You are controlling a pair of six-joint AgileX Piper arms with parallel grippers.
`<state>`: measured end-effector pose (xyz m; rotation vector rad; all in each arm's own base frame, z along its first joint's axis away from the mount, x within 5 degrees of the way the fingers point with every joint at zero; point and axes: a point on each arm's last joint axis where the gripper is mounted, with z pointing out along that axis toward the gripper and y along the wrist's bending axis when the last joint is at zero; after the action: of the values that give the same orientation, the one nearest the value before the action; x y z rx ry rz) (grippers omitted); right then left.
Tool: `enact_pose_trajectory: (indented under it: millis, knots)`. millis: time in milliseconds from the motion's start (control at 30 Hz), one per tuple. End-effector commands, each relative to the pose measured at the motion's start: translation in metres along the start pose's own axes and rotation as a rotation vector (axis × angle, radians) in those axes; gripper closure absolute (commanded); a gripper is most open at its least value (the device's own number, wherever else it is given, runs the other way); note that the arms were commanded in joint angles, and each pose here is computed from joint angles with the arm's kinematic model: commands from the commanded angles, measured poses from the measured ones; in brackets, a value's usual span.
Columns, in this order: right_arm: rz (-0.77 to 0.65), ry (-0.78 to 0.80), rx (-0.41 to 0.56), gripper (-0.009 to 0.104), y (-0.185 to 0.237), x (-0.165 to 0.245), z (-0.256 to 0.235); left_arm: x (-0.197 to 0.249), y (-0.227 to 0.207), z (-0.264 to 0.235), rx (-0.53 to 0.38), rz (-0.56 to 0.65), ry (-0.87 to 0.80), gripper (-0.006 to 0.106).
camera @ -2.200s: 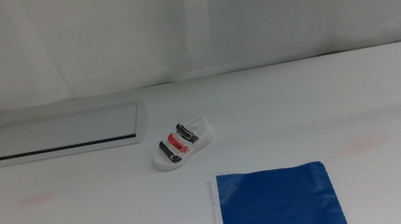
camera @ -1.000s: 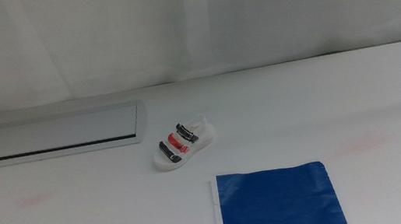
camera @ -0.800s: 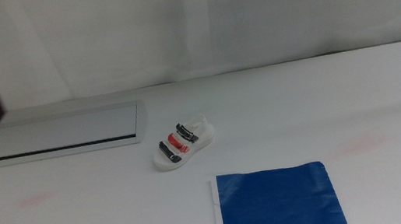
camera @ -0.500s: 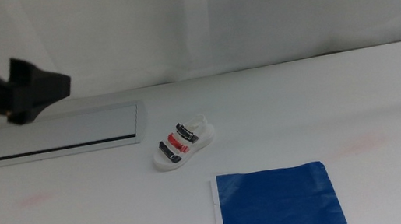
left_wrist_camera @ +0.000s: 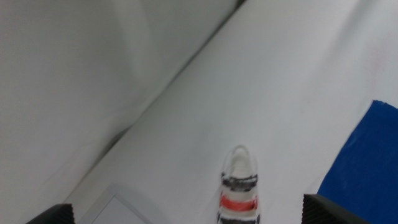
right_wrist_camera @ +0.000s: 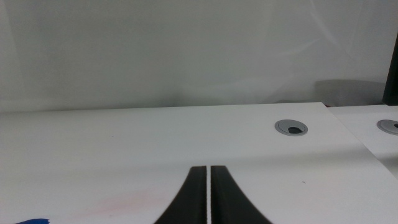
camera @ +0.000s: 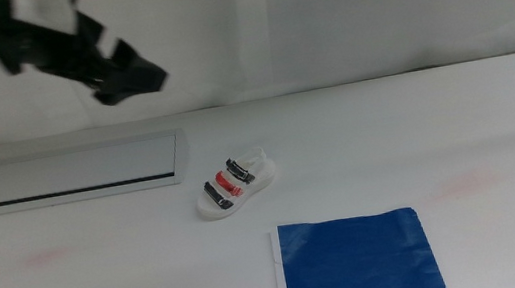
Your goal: Use one arm to grab the shoe from the table and place it on the mat.
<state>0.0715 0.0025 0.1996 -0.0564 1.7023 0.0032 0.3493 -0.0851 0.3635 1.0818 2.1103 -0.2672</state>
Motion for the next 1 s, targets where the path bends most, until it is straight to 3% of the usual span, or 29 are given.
enact_pose_trajectory:
  millis: [0,167,433,700,967]
  knots:
    - [-0.005,-0.006,0.006,0.098,0.0,0.001,0.0,-0.005,-0.002,0.021,0.056,0.026,0.019,0.009]
    - [-0.005,-0.006,0.006,0.098,0.0,0.001,0.0,0.002,-0.011,0.071,0.124,0.079,0.132,0.009]
    - [-0.005,-0.006,0.006,0.098,0.0,0.001,0.0,0.03,-0.025,0.143,0.157,0.107,0.365,0.009]
    - [-0.005,-0.006,0.006,0.098,0.0,0.001,0.0,0.041,-0.04,0.197,0.159,0.104,0.361,0.009]
    - [-0.005,-0.006,0.006,0.098,0.0,0.001,0.0,0.052,-0.04,0.216,0.146,0.07,0.37,0.009]
